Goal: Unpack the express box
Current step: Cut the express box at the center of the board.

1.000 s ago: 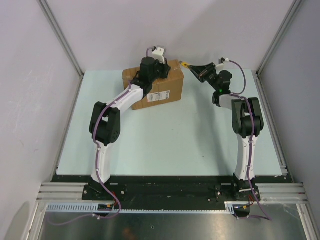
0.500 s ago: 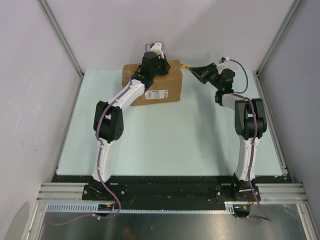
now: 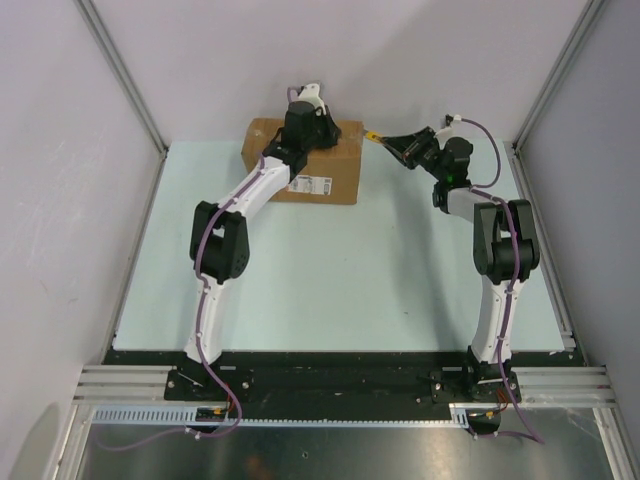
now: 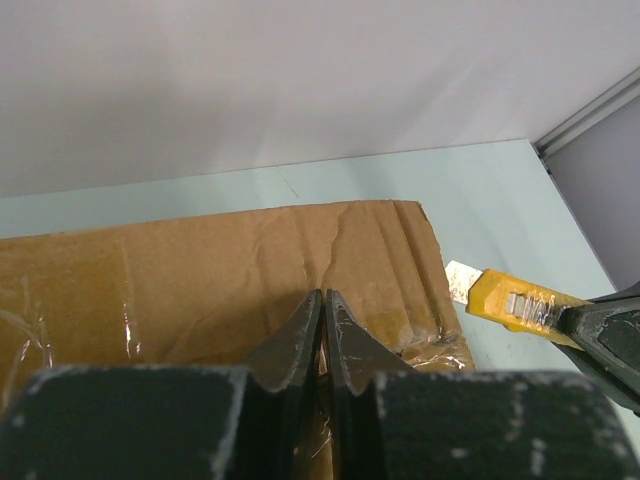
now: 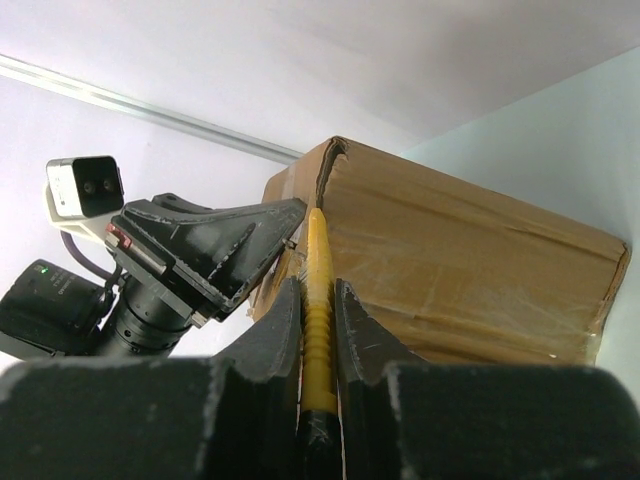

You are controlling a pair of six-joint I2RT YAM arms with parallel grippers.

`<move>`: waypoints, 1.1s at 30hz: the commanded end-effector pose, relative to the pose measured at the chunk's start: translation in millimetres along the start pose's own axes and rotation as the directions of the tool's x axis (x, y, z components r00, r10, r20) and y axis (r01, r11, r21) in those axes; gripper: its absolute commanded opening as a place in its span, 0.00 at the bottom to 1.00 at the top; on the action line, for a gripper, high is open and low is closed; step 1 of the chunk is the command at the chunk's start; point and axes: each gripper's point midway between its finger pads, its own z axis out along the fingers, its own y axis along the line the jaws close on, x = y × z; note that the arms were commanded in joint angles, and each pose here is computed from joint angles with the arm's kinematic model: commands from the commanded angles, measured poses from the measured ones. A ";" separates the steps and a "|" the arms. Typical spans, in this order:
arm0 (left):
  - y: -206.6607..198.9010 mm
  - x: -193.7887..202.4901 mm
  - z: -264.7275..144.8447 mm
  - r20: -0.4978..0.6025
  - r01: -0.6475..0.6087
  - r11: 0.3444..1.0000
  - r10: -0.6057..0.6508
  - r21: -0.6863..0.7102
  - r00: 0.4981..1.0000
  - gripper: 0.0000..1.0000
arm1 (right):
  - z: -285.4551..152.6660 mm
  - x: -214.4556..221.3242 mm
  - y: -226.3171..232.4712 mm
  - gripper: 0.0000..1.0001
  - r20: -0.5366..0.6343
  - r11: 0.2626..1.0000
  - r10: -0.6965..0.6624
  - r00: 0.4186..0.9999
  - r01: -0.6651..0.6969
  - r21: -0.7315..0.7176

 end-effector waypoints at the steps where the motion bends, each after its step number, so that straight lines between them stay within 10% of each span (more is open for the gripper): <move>1: 106.0 162.6 -12.9 -0.428 -0.049 0.955 -0.086 -0.294 0.900 0.12 | -13.0 25.6 18.5 0.00 -0.139 1.000 -0.007 0.990 0.003 -0.030; 33: 104.0 172.2 -16.5 -0.451 -0.038 0.952 -0.109 -0.305 0.886 0.09 | -27.3 11.5 51.1 0.00 -0.038 1.000 -0.003 0.999 0.003 0.007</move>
